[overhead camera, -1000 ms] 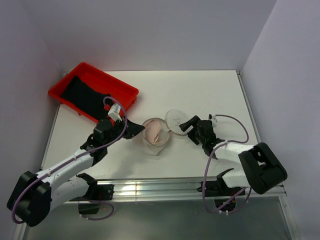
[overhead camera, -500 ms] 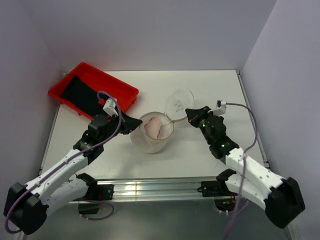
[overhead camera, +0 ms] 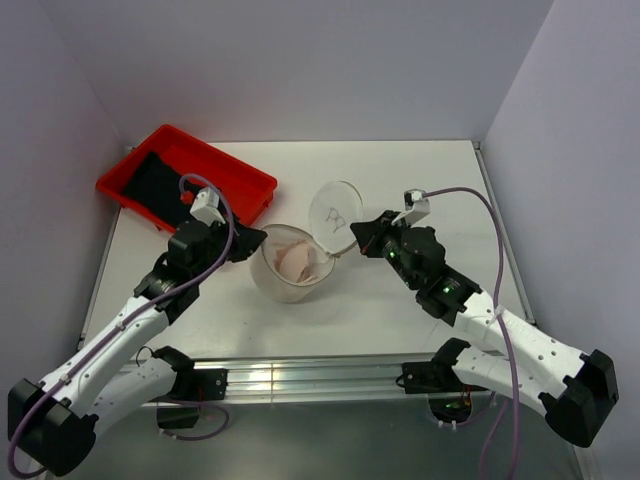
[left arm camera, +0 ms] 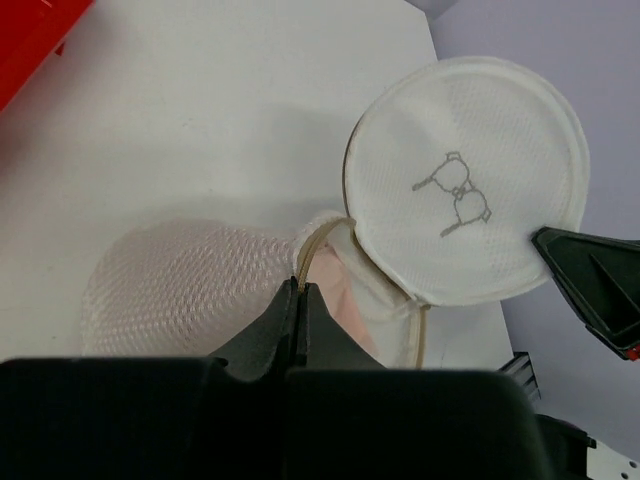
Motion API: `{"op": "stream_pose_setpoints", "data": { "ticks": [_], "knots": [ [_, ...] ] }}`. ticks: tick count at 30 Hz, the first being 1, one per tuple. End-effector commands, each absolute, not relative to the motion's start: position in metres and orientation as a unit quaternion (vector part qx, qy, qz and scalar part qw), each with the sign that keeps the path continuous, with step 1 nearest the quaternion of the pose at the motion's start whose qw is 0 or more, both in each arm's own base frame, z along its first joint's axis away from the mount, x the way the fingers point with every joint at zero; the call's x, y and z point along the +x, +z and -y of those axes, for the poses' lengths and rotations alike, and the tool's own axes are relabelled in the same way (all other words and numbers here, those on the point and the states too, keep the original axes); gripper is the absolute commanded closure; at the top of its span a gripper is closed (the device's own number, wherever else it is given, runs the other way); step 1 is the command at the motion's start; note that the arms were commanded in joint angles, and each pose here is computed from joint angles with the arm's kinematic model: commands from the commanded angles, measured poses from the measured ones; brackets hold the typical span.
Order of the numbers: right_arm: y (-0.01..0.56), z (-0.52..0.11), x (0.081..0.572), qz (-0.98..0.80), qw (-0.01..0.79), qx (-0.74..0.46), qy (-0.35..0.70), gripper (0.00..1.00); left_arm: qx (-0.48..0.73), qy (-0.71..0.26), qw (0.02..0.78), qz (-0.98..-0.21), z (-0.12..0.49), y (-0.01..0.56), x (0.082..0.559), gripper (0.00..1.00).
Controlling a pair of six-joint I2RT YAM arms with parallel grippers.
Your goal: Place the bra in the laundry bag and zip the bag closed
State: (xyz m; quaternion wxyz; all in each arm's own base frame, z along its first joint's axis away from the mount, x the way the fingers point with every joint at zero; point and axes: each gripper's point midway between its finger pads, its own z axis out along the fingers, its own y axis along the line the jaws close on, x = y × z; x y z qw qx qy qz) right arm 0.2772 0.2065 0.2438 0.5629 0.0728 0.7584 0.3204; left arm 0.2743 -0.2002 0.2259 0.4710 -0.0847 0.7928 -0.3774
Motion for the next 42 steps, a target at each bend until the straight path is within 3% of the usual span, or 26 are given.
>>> {"op": "stream_pose_setpoints", "data": {
  "ticks": [1, 8, 12, 13, 14, 15, 16, 17, 18, 19, 20, 22, 24, 32, 42],
  "knots": [
    [0.282, -0.217, 0.266, -0.730, 0.577, 0.043, 0.364, 1.00, -0.091, -0.347, 0.522, -0.773, 0.182, 0.255, 0.282, 0.99],
    [0.213, -0.227, 0.266, -0.770, 0.518, 0.060, 0.368, 1.00, -0.125, -0.326, 0.461, -0.816, 0.178, 0.170, 0.275, 0.73],
    [0.186, -0.225, 0.269, -0.782, 0.493, 0.081, 0.373, 1.00, -0.142, -0.310, 0.469, -0.814, 0.168, 0.165, 0.276, 0.71],
    [0.185, -0.223, 0.271, -0.781, 0.492, 0.089, 0.374, 0.98, -0.146, -0.306, 0.471, -0.814, 0.166, 0.166, 0.275, 0.66],
    [0.182, -0.220, 0.273, -0.783, 0.492, 0.097, 0.369, 0.94, -0.151, -0.304, 0.473, -0.813, 0.163, 0.167, 0.274, 0.49],
    [0.179, -0.214, 0.276, -0.784, 0.495, 0.109, 0.358, 0.88, -0.160, -0.294, 0.480, -0.811, 0.158, 0.168, 0.275, 0.40],
    [0.178, -0.210, 0.278, -0.786, 0.496, 0.119, 0.350, 0.71, -0.163, -0.294, 0.488, -0.806, 0.155, 0.174, 0.274, 0.31],
    [0.173, -0.205, 0.279, -0.792, 0.495, 0.124, 0.336, 0.62, -0.168, -0.289, 0.490, -0.805, 0.151, 0.177, 0.273, 0.22],
    [0.173, -0.199, 0.282, -0.792, 0.502, 0.135, 0.321, 0.48, -0.174, -0.285, 0.503, -0.797, 0.146, 0.184, 0.273, 0.19],
    [0.172, -0.196, 0.283, -0.794, 0.504, 0.137, 0.312, 0.22, -0.177, -0.282, 0.511, -0.793, 0.143, 0.190, 0.274, 0.17],
    [0.173, -0.192, 0.283, -0.796, 0.508, 0.133, 0.301, 0.13, -0.174, -0.281, 0.521, -0.787, 0.141, 0.202, 0.276, 0.15],
    [0.179, -0.184, 0.285, -0.793, 0.523, 0.130, 0.284, 0.04, -0.179, -0.271, 0.539, -0.777, 0.135, 0.221, 0.280, 0.15],
    [0.190, -0.178, 0.285, -0.783, 0.540, 0.129, 0.281, 0.01, -0.177, -0.250, 0.545, -0.781, 0.131, 0.226, 0.284, 0.15],
    [0.199, -0.159, 0.274, -0.763, 0.574, 0.119, 0.272, 0.01, -0.242, -0.224, 0.585, -0.741, 0.092, 0.261, 0.337, 0.22],
    [0.190, -0.155, 0.263, -0.758, 0.583, 0.097, 0.275, 0.03, -0.269, -0.071, 0.540, -0.794, 0.042, 0.212, 0.446, 0.28]
  ]
}}
